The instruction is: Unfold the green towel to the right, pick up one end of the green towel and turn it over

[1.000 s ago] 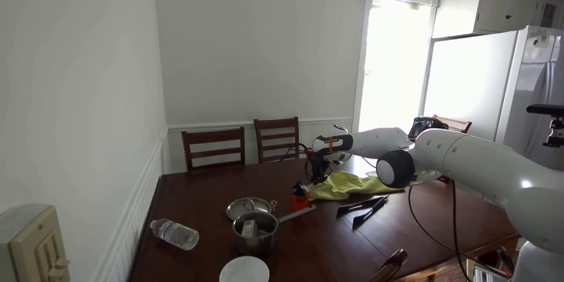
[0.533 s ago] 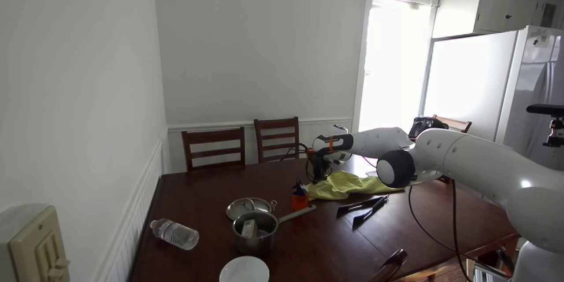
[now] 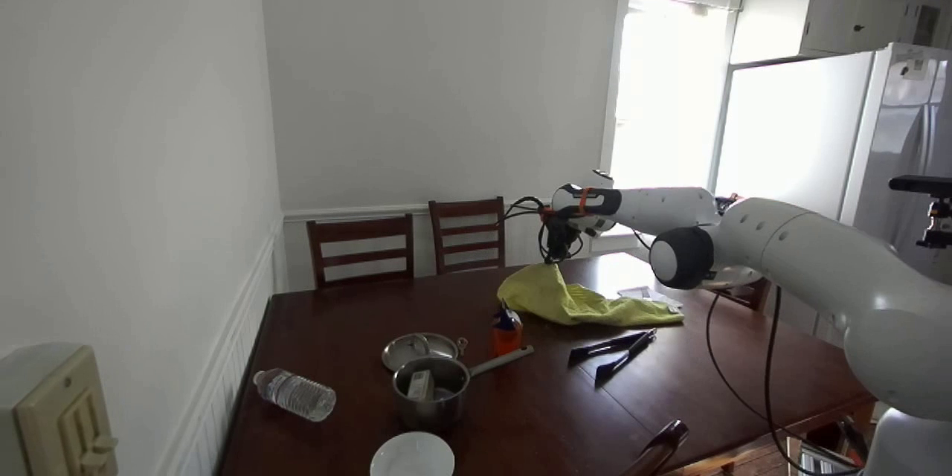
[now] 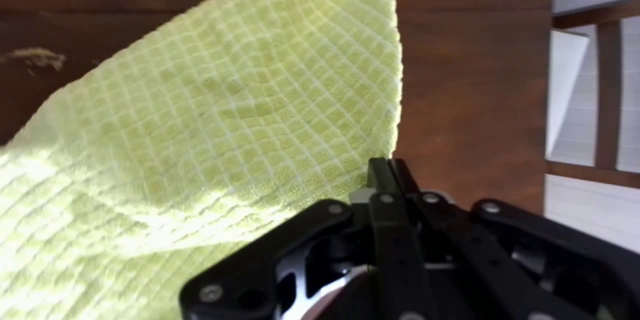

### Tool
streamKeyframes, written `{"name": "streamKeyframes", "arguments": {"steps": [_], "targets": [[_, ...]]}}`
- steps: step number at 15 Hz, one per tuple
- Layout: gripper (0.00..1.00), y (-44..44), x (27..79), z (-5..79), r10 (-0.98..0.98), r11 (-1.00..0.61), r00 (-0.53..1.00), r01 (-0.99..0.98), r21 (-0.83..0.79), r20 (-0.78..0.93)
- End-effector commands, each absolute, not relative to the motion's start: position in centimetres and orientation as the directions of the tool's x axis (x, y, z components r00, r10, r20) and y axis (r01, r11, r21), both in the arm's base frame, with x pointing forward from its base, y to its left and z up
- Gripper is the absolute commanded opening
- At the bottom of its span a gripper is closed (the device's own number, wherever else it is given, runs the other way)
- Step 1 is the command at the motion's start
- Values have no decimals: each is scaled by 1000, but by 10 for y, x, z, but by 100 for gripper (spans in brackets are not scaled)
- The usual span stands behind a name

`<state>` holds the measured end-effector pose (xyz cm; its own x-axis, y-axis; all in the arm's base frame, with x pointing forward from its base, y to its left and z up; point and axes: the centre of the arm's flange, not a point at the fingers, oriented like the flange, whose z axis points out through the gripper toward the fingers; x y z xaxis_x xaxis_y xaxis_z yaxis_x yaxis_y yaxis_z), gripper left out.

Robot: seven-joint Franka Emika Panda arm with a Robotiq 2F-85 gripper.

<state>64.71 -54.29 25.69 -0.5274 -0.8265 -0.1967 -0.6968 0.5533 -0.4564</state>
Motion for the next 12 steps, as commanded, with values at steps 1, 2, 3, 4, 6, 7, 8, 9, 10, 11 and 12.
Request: {"name": "streamKeyframes", "arguments": {"steps": [1, 2, 3, 4, 6, 7, 8, 9, 10, 11, 12], "targets": [[1, -577, 577, 322, -817, 555, -526, -612, -563, -235], [1, -579, 558, 337, -837, 534, -480, -614, -581, -263], [1, -580, 541, 347, -857, 508, -433, -622, -595, -279], [1, -584, 530, 361, -875, 481, -384, -622, -618, -295], [1, -596, 509, 382, -896, 444, -311, -588, -676, -318], [1, -607, 499, 395, -900, 433, -300, -537, -724, -316], [1, -617, 489, 407, -902, 428, -283, -499, -754, -325], [1, -627, 477, 419, -905, 422, -265, -462, -780, -333], [1, -636, 463, 426, -917, 396, -232, -451, -800, -323], [2, -664, 519, 418, -907, 415, -296, -498, -761, -301], [2, -672, 506, 427, -912, 403, -281, -478, -781, -298]]}}
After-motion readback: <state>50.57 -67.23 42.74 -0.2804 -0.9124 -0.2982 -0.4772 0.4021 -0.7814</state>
